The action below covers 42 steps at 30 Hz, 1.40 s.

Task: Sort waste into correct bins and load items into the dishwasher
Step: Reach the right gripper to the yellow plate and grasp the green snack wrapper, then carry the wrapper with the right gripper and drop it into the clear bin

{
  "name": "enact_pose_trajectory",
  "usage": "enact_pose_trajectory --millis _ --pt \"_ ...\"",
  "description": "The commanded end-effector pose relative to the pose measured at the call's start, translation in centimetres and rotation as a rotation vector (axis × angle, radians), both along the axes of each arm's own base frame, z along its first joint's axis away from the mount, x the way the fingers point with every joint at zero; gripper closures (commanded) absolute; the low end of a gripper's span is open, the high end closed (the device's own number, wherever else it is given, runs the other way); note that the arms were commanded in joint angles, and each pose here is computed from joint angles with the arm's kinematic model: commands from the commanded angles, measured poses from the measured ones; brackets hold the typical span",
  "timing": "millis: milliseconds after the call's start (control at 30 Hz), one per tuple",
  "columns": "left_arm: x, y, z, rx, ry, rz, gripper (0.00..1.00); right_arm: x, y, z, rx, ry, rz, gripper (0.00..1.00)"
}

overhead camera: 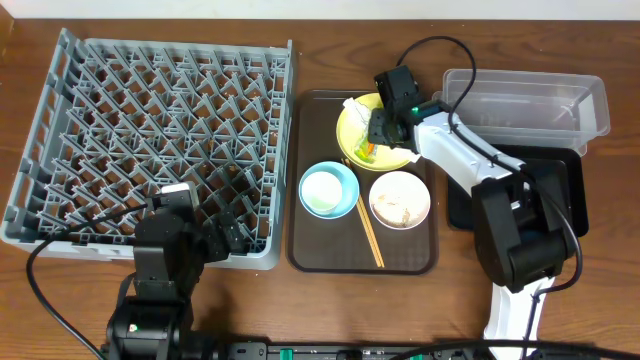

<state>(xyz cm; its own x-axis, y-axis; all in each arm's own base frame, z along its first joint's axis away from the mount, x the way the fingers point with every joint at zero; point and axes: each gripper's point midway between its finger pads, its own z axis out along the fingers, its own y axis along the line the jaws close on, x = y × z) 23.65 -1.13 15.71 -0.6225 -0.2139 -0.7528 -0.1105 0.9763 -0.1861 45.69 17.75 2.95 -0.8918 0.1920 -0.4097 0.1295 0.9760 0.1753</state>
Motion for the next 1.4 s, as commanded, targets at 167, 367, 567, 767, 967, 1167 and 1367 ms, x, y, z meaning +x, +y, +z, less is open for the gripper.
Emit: enact_pose_trajectory --millis 167,367,567,767,967,1167,1367 --pt "0.3 0.3 1.0 0.012 -0.024 0.010 0.00 0.5 0.9 1.6 0.000 -0.041 0.032 0.99" --pt "0.3 0.3 1.0 0.012 -0.025 0.009 0.00 1.1 -0.6 9.7 -0.046 -0.207 0.122 0.99" --pt "0.3 0.3 1.0 0.012 -0.024 0.010 0.00 1.5 -9.0 17.4 -0.187 -0.362 -0.084 0.99" --pt "0.3 0.3 1.0 0.012 -0.024 0.010 0.00 -0.4 -18.5 16.8 -0.224 -0.287 -0.501 0.99" --pt "0.3 0.3 1.0 0.011 -0.024 0.009 0.00 0.3 -21.8 15.1 -0.102 -0.269 -0.700 0.99" --pt "0.3 0.3 1.0 0.011 -0.024 0.009 0.00 3.7 -20.2 16.3 -0.014 -0.362 -0.540 0.27" --pt "0.3 0.3 1.0 0.011 -0.024 0.009 0.00 4.2 -12.8 16.8 0.119 -0.353 -0.154 0.27"
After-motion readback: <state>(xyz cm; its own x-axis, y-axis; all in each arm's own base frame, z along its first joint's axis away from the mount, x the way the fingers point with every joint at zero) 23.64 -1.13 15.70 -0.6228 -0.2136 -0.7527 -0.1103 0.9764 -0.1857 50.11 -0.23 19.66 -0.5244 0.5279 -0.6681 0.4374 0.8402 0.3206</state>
